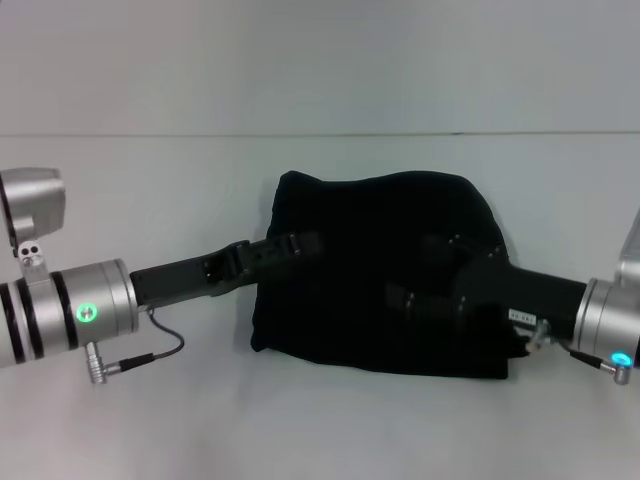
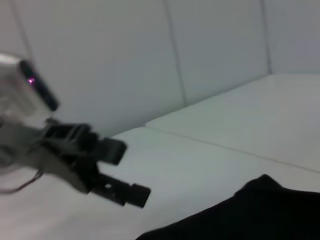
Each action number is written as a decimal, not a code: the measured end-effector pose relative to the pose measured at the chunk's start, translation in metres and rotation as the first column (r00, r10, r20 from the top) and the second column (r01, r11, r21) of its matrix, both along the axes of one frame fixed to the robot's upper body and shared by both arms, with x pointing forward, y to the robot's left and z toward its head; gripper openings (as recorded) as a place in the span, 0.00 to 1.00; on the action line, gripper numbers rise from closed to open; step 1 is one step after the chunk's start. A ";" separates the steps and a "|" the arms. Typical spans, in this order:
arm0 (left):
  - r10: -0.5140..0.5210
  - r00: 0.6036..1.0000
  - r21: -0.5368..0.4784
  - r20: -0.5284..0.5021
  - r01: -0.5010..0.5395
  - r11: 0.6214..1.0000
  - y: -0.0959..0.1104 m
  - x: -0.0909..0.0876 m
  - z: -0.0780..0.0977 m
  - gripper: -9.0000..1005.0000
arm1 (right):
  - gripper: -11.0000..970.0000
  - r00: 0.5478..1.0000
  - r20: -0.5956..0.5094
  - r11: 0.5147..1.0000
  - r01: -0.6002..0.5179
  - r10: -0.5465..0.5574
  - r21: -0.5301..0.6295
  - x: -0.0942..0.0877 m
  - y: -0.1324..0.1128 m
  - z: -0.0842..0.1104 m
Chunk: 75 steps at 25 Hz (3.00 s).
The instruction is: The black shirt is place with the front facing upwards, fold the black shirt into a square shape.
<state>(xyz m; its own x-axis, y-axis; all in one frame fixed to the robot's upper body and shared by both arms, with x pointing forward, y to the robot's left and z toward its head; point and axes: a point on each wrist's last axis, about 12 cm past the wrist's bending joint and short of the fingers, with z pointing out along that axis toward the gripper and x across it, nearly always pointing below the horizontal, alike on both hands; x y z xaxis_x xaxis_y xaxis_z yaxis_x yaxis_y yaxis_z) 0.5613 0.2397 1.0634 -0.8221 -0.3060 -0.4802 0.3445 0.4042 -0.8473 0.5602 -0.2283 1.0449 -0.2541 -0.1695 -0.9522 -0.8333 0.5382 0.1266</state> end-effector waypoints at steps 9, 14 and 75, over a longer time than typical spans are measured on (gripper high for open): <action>-0.011 0.999 0.016 -0.051 0.012 1.000 -0.003 -0.002 -0.005 0.92 | 0.97 0.996 0.079 0.997 -0.025 0.031 -0.076 -0.003 -0.001 -0.005; 0.003 0.999 0.026 -0.045 -0.002 1.000 -0.007 0.001 -0.006 0.92 | 0.97 0.986 0.042 0.987 0.158 -0.159 0.026 0.037 -0.006 0.025; -0.006 0.999 0.084 -0.048 0.010 0.996 -0.018 -0.003 -0.018 0.92 | 0.97 0.982 0.179 0.688 0.168 -0.056 -0.706 0.131 0.117 0.083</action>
<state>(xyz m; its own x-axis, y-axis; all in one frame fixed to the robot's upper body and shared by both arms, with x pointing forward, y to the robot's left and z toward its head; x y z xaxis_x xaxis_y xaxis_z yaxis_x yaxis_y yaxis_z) 0.5584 0.2214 1.0458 -0.8467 -0.2596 -0.4643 0.3079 0.4726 -0.8257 0.6916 -0.1110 1.1277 -0.1987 -0.7914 -0.5781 -0.7384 0.5087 -0.4426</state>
